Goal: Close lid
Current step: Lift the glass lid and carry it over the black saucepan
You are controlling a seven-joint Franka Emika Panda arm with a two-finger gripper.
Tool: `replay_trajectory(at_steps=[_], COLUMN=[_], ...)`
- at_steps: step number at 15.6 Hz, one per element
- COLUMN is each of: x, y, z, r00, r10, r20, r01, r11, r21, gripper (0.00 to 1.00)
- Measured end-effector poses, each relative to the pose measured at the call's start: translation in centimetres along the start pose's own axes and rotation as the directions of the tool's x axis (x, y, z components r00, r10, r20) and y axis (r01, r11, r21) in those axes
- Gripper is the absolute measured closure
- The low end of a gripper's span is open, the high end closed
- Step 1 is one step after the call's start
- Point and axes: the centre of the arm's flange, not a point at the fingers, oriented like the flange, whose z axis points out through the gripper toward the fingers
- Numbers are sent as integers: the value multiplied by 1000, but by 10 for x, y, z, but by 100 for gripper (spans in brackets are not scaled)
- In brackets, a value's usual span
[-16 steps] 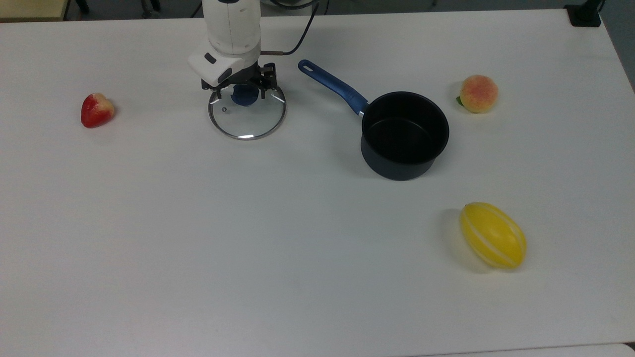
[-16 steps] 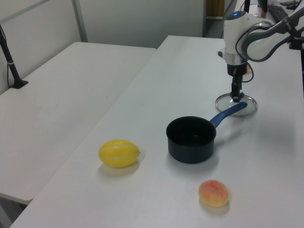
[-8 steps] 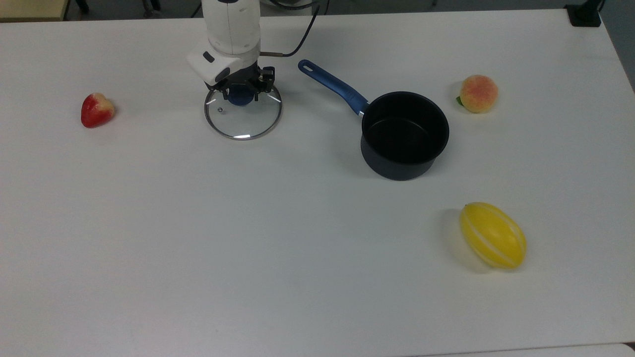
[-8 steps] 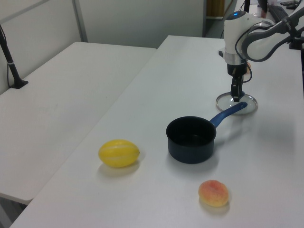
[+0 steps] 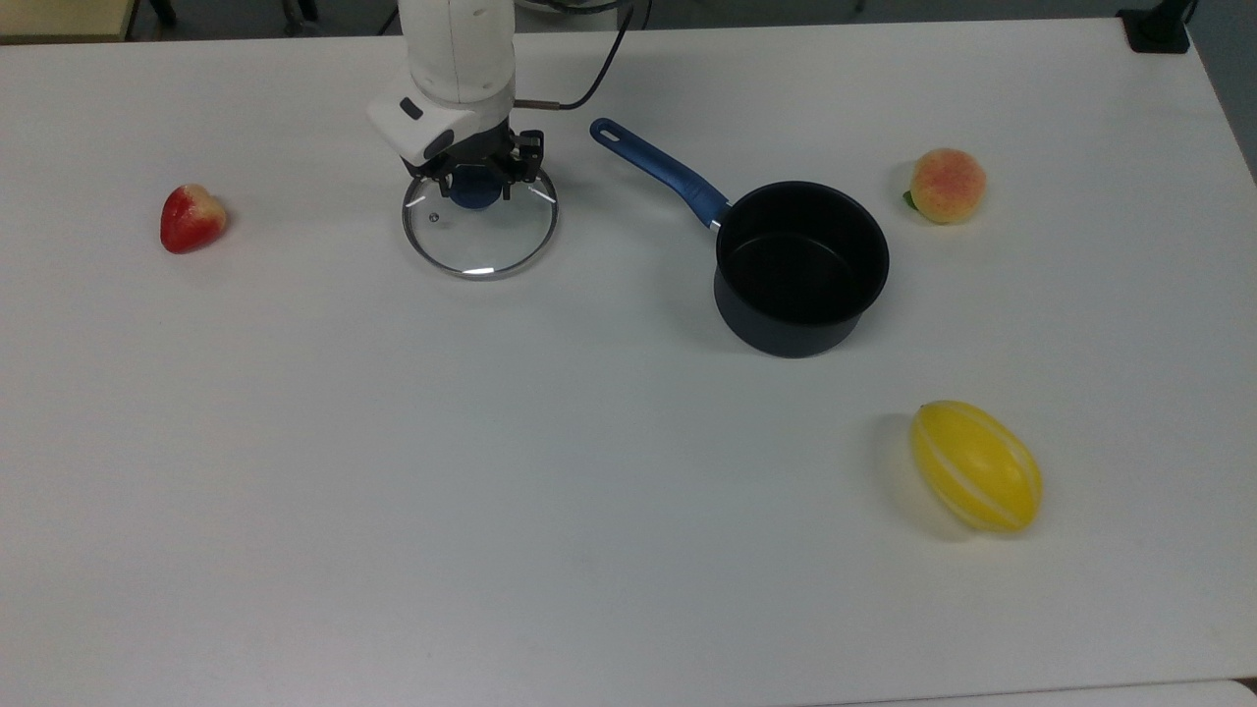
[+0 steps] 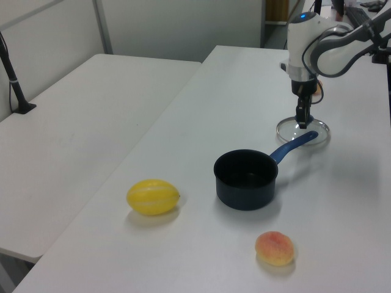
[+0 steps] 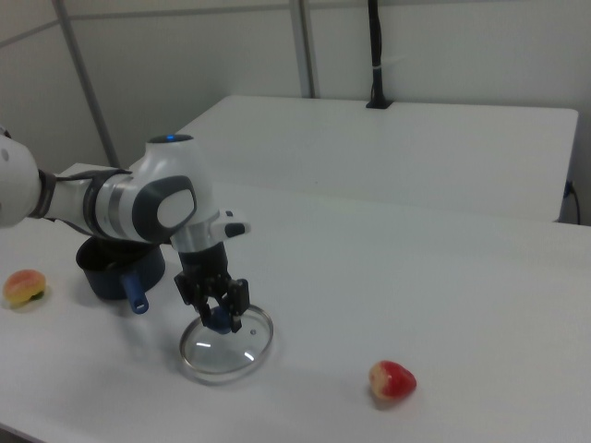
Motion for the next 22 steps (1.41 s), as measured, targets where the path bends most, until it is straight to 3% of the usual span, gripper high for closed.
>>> replay_trajectory(at_steps=[4, 9, 13, 19, 22], x=[10, 20, 22, 13, 22], y=[-8, -22, -74, -168, -222], z=[-55, -138, -193, -212, -206], r00=[1000, 998, 993, 989, 988], r10=[0, 37, 66, 114, 125], r20=[-1, -46, -94, -91, -90], r01=[0, -33, -55, -101, -114], r11=[1000, 995, 991, 985, 986], r21=[7, 93, 119, 141, 118], gripper=[36, 36, 36, 36, 36])
